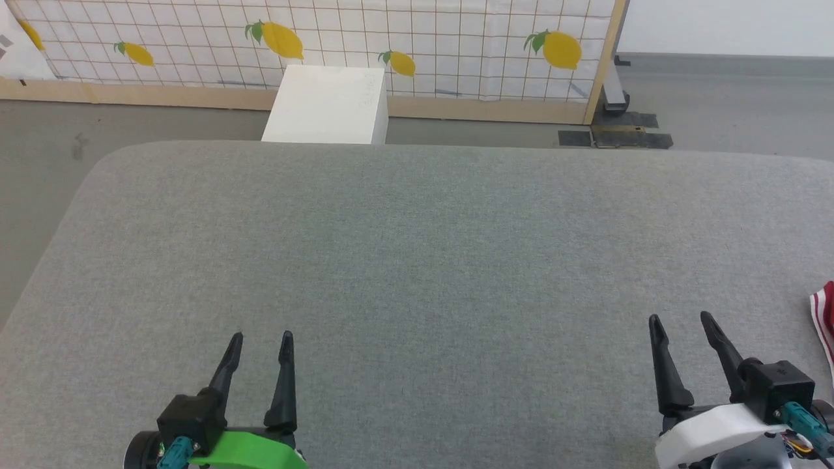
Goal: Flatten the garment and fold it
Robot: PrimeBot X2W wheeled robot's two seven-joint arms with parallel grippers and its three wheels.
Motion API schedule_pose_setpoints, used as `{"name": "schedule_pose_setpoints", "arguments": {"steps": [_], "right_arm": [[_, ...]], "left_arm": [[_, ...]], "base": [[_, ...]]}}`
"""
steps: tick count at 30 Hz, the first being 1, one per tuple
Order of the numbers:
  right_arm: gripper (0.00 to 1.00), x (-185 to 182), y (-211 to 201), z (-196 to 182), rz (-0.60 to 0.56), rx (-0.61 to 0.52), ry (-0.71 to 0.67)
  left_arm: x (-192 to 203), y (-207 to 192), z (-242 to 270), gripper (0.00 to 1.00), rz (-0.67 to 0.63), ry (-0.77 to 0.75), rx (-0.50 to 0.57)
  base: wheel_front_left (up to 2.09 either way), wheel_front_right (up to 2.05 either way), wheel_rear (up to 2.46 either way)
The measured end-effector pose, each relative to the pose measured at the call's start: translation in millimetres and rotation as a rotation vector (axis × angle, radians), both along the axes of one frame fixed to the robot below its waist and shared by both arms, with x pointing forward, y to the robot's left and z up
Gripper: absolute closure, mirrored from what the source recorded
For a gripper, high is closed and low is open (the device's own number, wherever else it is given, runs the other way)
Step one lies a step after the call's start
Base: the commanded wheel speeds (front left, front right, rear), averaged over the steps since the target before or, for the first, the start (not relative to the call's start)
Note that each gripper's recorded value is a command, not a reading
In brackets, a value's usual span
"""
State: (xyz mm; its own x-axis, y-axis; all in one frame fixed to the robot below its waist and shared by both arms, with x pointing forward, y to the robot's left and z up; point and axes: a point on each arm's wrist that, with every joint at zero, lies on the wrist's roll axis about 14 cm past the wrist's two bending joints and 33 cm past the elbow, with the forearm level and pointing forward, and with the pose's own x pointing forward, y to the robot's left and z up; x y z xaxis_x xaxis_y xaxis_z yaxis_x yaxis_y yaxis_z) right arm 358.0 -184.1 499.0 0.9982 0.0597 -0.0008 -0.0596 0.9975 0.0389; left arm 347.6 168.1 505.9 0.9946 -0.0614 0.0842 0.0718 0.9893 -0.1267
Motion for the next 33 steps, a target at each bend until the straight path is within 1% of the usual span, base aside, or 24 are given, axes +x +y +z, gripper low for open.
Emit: {"name": "schedule_pose_setpoints", "arguments": {"steps": [5, 6, 33], "right_arm": [[0.00, -0.8, -0.2, -1.8, -0.001, 0.002, 0.004], [1.00, -1.0, -0.5, -1.6, -0.002, 0.003, 0.002], [1.00, -0.9, 2.4, -1.4, 0.007, -0.004, 0.016]], "left_arm": [[0.1, -1.5, -3.9, 0.00, -0.005, 0.012, -0.002], [0.2, -2.1, -5.0, 1.00, -0.007, 0.016, -0.002], [1.9, -2.9, -5.9, 1.00, -0.009, 0.044, 0.024]], "base": [[0.00, 0.00, 0.00], [0.00, 0.00, 0.00], [0.00, 0.00, 0.00]]}}
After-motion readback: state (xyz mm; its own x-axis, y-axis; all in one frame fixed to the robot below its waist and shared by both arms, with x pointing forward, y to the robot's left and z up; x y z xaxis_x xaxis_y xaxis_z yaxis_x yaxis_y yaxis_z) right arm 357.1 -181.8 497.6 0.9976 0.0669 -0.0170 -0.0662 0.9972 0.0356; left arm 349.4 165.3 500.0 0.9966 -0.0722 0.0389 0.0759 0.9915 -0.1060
